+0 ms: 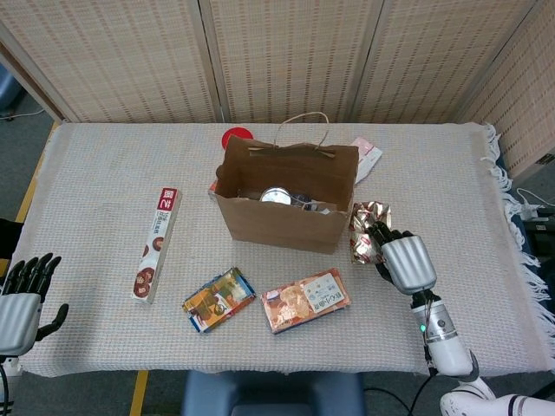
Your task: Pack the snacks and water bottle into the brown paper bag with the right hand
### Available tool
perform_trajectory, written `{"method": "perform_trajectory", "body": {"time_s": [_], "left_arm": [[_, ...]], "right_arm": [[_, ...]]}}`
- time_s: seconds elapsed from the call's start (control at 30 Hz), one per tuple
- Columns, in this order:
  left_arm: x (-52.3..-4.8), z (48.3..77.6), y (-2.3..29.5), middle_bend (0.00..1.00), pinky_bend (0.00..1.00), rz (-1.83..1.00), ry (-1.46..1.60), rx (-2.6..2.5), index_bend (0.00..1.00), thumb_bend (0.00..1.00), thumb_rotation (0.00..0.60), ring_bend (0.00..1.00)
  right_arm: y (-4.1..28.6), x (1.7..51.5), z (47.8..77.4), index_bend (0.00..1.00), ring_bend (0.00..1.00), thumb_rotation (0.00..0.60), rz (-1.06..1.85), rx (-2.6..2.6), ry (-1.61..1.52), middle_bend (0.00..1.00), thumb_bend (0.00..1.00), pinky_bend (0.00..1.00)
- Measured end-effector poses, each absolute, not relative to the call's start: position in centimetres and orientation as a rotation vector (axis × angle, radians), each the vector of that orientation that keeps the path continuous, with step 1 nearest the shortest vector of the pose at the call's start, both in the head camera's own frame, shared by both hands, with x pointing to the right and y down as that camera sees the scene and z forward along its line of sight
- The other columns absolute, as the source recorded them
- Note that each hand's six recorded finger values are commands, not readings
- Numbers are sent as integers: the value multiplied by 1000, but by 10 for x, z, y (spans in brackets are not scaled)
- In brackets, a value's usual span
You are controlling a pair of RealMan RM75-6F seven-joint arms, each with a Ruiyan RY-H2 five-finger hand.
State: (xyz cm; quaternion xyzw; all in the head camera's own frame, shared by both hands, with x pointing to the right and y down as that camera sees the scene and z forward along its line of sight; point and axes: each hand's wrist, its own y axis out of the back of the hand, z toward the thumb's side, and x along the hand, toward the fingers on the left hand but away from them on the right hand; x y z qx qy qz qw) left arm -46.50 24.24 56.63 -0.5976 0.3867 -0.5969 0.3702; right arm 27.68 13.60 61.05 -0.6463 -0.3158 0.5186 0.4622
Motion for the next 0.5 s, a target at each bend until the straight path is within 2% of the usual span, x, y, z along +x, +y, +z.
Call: {"method": "perform_trajectory", "body": {"time_s": [0.3, 0.4, 0.5], "left_arm": [[-465, 566, 242, 0, 0, -1534, 994, -1530, 0, 370, 600, 0], [-465, 566, 242, 0, 0, -1533, 995, -1532, 0, 369, 600, 0], [-465, 566, 242, 0, 0, -1532, 997, -1534, 0, 370, 600, 0]], "right_arm": [[73, 257, 519, 598, 482, 600, 1076, -1483, -1008, 485, 515, 578], [49, 244, 503, 598, 482, 600, 1047, -1450, -1060, 485, 515, 578], [30, 229, 501, 598, 483, 600, 1057, -1435, -1076, 485, 515, 578]]}}
